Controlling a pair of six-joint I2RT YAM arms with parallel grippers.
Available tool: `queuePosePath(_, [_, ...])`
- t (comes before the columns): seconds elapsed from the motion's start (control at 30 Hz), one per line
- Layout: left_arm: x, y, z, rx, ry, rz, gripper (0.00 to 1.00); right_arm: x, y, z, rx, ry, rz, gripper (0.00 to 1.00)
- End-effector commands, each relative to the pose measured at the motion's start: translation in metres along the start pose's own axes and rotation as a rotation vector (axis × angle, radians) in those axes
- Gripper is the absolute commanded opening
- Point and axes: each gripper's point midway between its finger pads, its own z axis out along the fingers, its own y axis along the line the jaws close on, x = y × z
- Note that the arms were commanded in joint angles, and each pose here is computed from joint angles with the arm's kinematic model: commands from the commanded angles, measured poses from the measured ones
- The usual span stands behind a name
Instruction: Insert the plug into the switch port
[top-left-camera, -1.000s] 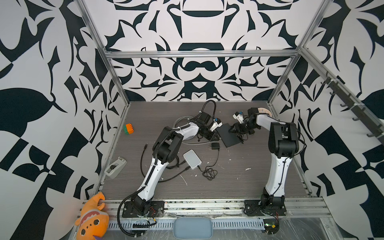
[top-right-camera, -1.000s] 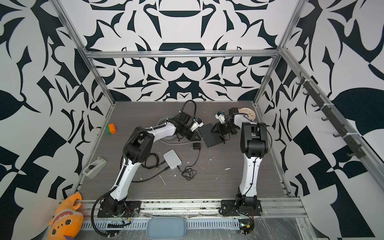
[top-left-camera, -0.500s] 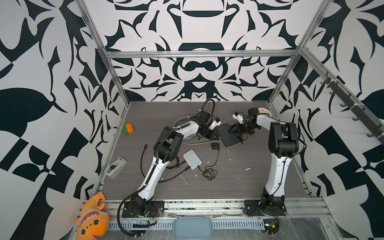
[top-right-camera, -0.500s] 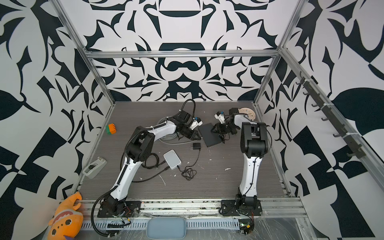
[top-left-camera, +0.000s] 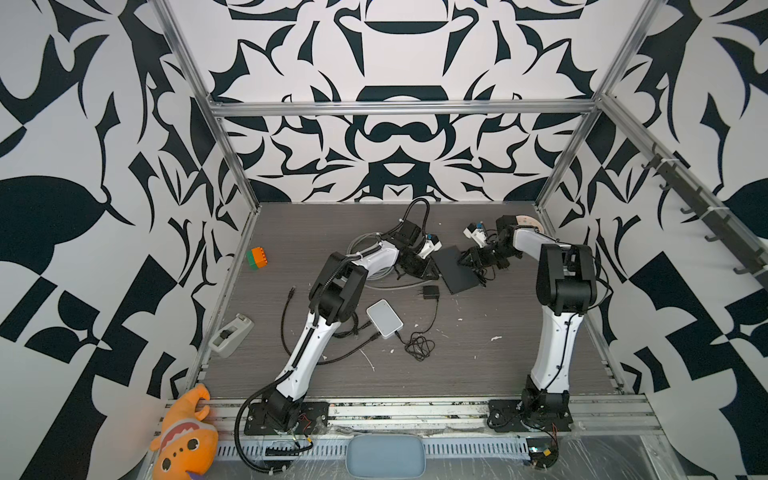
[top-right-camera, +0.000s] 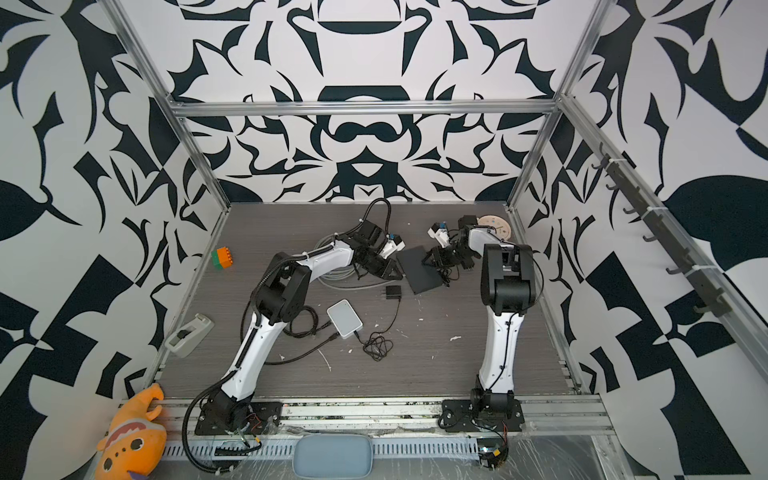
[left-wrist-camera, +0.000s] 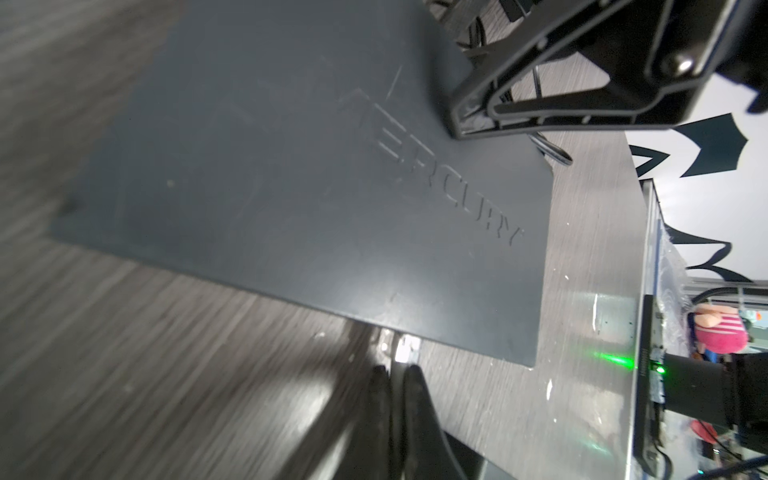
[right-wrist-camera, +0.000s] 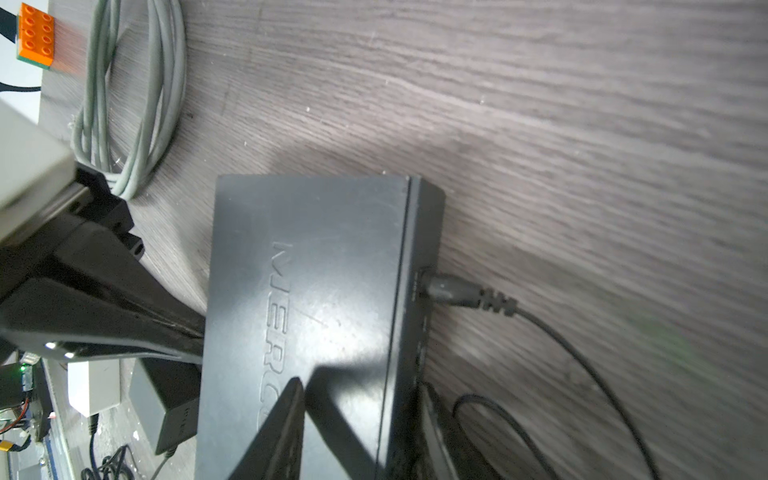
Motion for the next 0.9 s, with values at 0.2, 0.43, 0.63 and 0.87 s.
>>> queuePosePath(0.2, [-0.086,-0.022,-0.005,0.179,-0.35,0.045,0.0,0.065,0.105,0.039,-0.395,0.235,0.155,0.39])
queuePosePath(0.43, [-0.089,-0.032,-0.002,0.238,-0.338,0.053,0.0,0.067,0.109,0.038,-0.432,0.252,0.152,0.37])
queuePosePath(0.63, [-0.103,-0.032,-0.009,0.273,-0.39,0.032,0.0,0.069,0.116,0.034,-0.455,0.249,0.142,0.37])
queuePosePath(0.87, [-0.103,-0.009,-0.031,0.297,-0.474,-0.107,0.0,0.075,0.115,0.035,-0.434,0.261,0.168,0.37])
